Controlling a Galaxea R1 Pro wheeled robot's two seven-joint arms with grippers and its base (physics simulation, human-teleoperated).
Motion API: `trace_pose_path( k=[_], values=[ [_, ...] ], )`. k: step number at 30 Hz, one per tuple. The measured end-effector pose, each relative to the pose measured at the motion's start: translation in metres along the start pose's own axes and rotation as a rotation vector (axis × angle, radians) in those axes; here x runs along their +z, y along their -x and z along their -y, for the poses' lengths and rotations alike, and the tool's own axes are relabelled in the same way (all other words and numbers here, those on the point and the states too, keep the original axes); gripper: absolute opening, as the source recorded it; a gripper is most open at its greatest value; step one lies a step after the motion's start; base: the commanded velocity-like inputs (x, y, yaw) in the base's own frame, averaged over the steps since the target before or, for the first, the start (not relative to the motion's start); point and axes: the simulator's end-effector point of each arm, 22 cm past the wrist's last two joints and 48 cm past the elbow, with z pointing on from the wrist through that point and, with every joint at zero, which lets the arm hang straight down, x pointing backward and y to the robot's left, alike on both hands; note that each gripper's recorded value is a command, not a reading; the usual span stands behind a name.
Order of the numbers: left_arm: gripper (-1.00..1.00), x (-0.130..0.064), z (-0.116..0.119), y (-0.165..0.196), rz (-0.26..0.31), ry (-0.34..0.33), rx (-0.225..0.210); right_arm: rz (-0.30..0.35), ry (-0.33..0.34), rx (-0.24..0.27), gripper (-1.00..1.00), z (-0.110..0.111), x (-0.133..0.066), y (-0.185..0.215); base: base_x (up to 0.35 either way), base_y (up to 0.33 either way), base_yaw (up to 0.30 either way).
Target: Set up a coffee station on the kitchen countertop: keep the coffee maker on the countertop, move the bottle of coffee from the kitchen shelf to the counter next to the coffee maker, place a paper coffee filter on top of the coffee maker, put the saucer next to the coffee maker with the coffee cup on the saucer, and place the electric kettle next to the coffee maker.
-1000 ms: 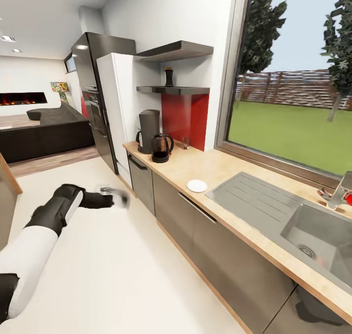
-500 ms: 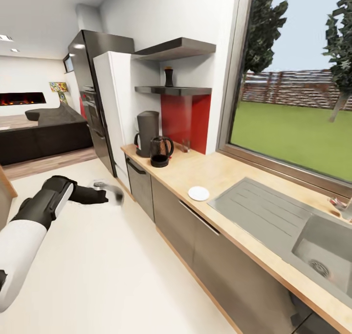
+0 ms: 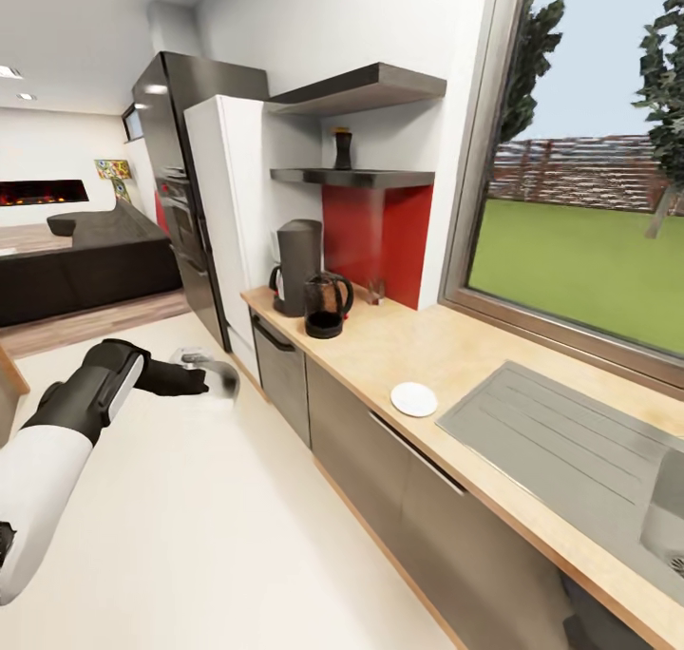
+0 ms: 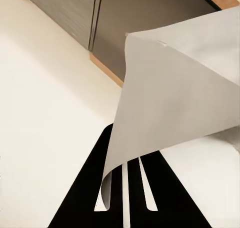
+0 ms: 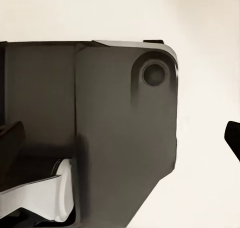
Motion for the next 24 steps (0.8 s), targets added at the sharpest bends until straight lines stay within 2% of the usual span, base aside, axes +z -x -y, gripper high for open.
trace_pose_path(
  k=[24],
  values=[
    [-1.00,0.0037,0.0007,-0.0067,-0.012,-0.002,-0.002,0.002,-0.001,0.004,1.00,-0.0019,0.0000,0.0007,0.285,0.229,0.000]
  ],
)
